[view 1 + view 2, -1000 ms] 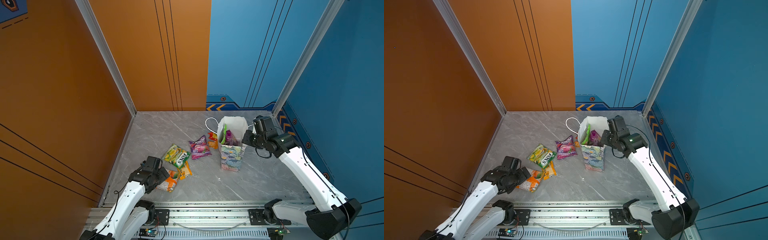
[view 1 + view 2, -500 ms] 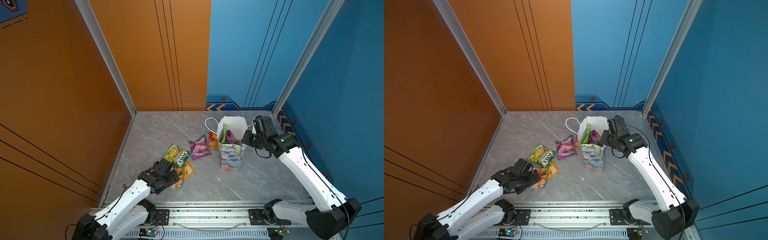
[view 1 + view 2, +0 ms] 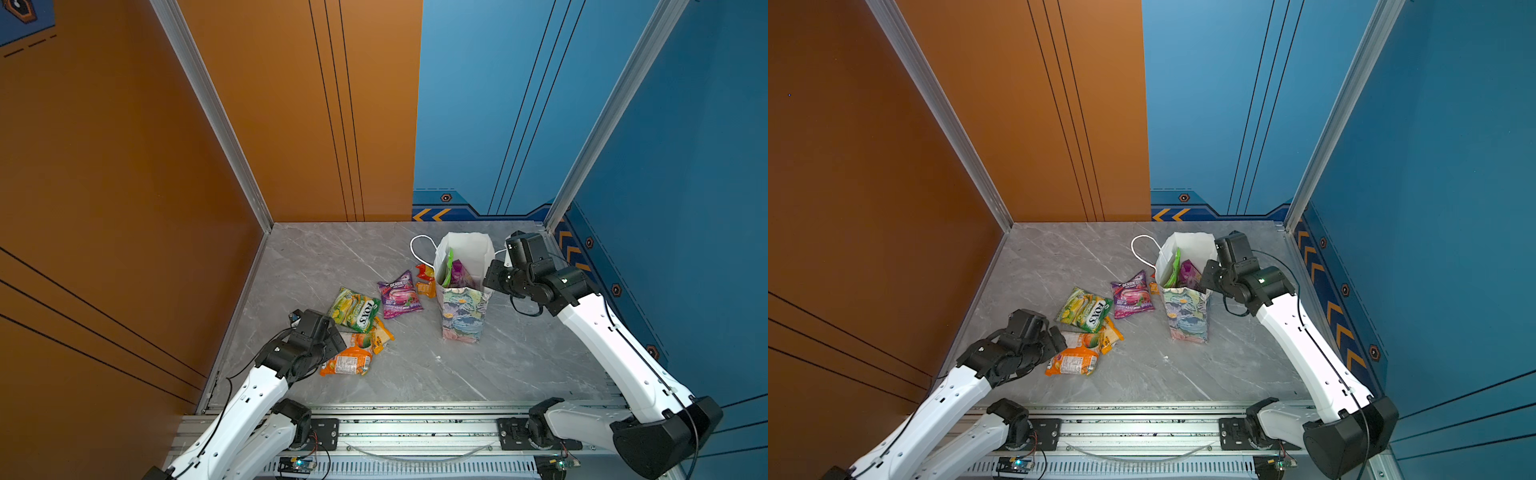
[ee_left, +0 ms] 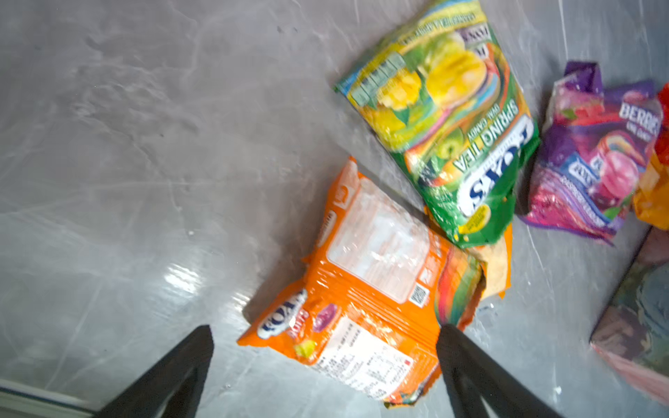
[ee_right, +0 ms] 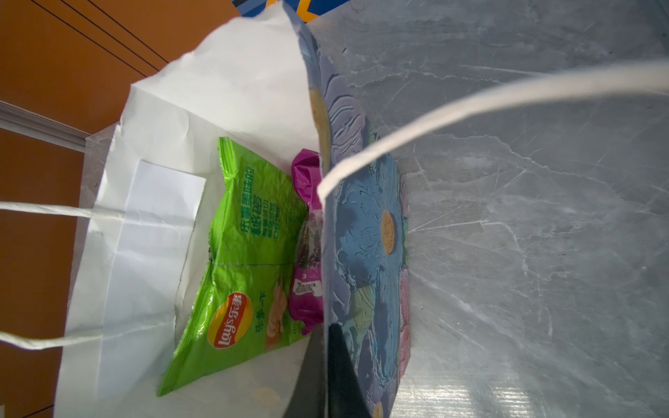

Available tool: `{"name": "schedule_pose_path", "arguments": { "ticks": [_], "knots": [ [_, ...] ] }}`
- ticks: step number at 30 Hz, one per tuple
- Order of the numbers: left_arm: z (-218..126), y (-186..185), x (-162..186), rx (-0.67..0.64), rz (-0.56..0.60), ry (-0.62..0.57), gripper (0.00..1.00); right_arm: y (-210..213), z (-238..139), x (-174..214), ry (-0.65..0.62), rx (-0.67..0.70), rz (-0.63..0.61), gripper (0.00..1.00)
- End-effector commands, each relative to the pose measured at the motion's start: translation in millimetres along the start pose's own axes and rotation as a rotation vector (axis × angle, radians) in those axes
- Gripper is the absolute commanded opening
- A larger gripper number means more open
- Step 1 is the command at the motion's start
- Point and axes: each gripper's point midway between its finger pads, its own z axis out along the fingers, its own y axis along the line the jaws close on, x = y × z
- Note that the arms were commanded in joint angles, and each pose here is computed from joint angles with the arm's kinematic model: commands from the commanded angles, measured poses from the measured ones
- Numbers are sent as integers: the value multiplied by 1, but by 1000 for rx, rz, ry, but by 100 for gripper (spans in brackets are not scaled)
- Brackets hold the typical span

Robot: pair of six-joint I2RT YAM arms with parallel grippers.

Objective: Place the snacks into the paper bag
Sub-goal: 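Move the left gripper over the orange Fox's Fruits candy bag, then lower the left gripper and grasp the orange Fox's bag's edge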

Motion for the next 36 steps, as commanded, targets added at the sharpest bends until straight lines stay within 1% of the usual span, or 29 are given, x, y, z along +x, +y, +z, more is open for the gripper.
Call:
{"name": "schedule_pose_path", "arguments": {
  "ticks": [1,4,8,14,21,24,28,31,33,36],
  "knots": [
    [12,4,-2,-1,33,28,98,5,2,-1,6,-14,-7,0],
    [28,-1,-2,13,45,61,98,4,4,-2,9,-5,-10,0],
    [43,-11,5,39,80,135,100,5,3,-1,10,-8,-9,0],
    [54,-21,26,76,107,239,93,4,2,0,8,-11,-4,0],
    [46,-37,62,121,172,306,92,2,2,1,9,-3,-7,0],
    [37,-36,75,112,205,308,92,1,4,3,13,0,-8,0],
    [28,-35,80,109,229,281,92,2,6,4,17,-3,-5,0],
    [28,-19,73,79,191,247,92,2,5,4,17,-5,-5,0],
    [31,-14,69,110,129,248,91,2,5,4,17,-6,-6,0],
    [32,-14,65,163,63,244,89,3,3,3,15,-8,-7,0]
  ]
}}
